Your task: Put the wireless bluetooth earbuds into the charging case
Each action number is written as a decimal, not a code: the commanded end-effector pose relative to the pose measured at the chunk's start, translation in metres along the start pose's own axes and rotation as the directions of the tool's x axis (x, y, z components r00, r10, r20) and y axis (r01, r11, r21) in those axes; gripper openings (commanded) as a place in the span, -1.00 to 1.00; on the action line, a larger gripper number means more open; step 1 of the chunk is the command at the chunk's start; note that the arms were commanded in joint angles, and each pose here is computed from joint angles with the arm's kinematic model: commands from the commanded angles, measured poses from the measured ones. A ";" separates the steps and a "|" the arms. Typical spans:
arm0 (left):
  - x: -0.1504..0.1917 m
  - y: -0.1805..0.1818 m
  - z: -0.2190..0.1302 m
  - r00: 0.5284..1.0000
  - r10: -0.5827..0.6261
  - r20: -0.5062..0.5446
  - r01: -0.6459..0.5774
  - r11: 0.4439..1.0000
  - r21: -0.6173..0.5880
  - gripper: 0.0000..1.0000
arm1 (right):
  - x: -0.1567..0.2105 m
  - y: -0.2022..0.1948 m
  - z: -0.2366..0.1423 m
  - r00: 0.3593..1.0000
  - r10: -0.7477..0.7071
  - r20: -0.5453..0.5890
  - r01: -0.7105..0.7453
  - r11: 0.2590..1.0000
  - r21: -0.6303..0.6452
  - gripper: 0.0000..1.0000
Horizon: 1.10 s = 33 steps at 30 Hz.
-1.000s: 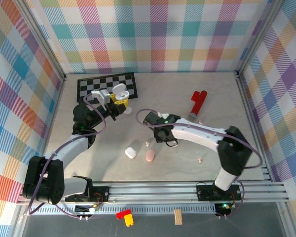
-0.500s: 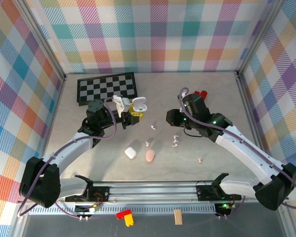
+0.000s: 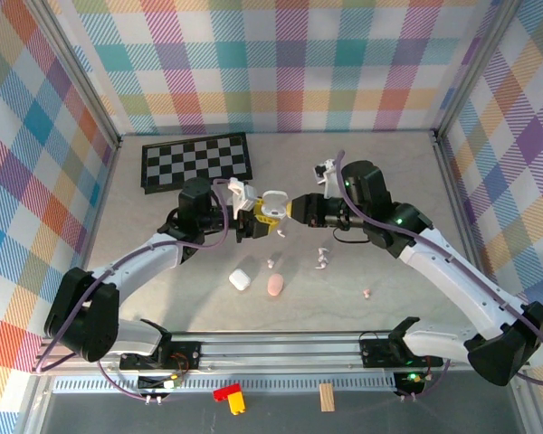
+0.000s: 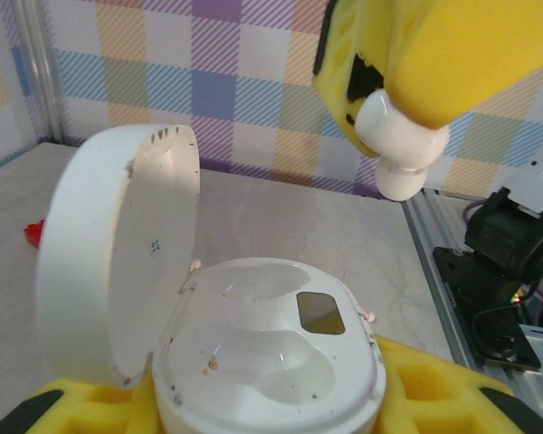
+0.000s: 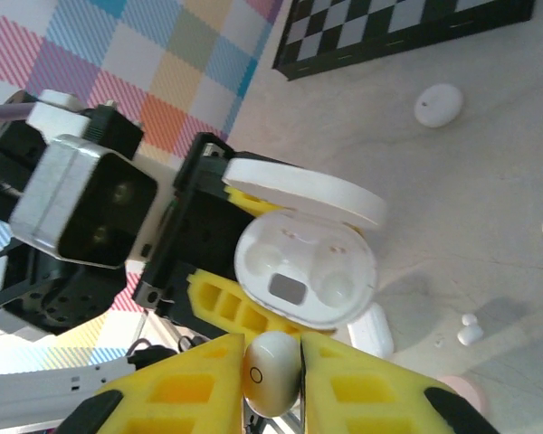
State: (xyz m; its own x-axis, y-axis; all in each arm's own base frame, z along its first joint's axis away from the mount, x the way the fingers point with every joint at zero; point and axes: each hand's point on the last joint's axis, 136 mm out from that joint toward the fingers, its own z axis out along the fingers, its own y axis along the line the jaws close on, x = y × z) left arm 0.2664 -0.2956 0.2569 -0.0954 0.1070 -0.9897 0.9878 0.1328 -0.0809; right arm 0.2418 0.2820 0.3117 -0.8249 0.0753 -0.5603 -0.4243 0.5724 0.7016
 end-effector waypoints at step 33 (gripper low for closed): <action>-0.029 -0.029 -0.001 0.994 0.095 0.053 -0.101 0.987 0.127 -0.32 | 0.000 -0.009 0.023 0.998 -0.034 -0.045 0.034 0.999 0.000 -0.45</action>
State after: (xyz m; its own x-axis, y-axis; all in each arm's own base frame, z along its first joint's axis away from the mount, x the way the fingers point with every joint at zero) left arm 0.2514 -0.2995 0.2638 -0.0766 0.1027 -0.9918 0.9963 0.0458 -0.0722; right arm 0.2497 0.2959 0.2920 -0.8414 0.0176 -0.5401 -0.4342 0.5730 0.6951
